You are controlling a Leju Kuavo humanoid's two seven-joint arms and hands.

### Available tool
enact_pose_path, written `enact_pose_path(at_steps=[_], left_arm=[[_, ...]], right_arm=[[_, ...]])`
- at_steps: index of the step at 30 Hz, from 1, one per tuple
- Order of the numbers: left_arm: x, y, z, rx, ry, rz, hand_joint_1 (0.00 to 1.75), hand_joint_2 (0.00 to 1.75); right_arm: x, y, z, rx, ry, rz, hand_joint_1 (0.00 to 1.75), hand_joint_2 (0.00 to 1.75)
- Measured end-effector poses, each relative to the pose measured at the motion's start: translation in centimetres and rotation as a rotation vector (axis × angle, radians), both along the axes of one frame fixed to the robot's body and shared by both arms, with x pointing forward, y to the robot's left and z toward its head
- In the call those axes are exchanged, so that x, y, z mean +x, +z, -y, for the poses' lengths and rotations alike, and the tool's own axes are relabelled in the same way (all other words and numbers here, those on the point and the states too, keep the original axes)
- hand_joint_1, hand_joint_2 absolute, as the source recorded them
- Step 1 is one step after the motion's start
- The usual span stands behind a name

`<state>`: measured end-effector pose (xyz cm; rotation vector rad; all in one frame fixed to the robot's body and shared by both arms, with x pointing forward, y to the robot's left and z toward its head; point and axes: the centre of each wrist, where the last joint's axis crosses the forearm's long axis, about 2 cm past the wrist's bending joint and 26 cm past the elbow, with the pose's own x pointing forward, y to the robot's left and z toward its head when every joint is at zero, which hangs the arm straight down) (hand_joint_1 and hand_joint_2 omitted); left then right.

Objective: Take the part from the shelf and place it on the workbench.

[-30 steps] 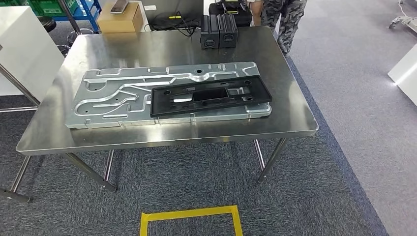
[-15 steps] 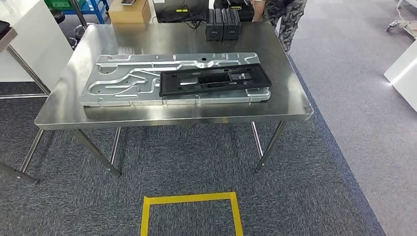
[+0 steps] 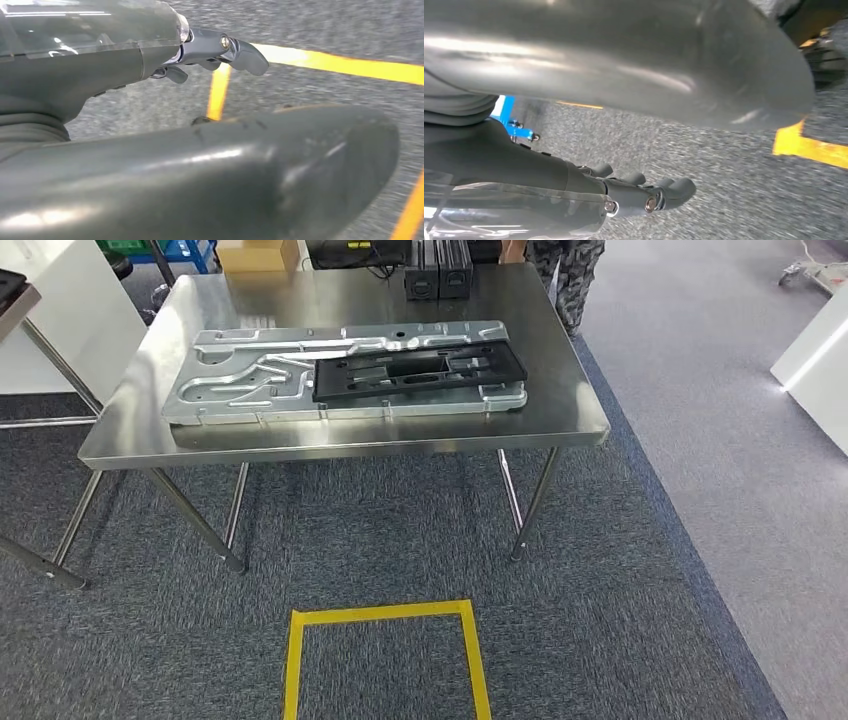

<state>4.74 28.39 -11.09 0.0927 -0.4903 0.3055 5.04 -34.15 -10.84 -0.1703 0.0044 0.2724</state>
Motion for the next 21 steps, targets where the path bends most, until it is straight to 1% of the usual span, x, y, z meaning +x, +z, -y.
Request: enact_pose_path(at_steps=[5,11,21], left_arm=[[0.02,0.01,0.33,-0.01,-0.013,-0.011,0.0,0.0],[0.41,0.06,0.63,0.0,-0.045,0.018,0.0,0.0],[0.12,0.02,0.49,0.007,-0.055,0.017,0.0,0.0]], right_arm=[[-0.12,-0.01,0.02,-0.001,-0.002,-0.014,0.0,0.0],[-0.35,-0.04,0.02,0.0,-0.002,-0.018,0.0,0.0],[-0.98,-0.16,-0.43,0.013,-0.017,-0.02,0.0,0.0]])
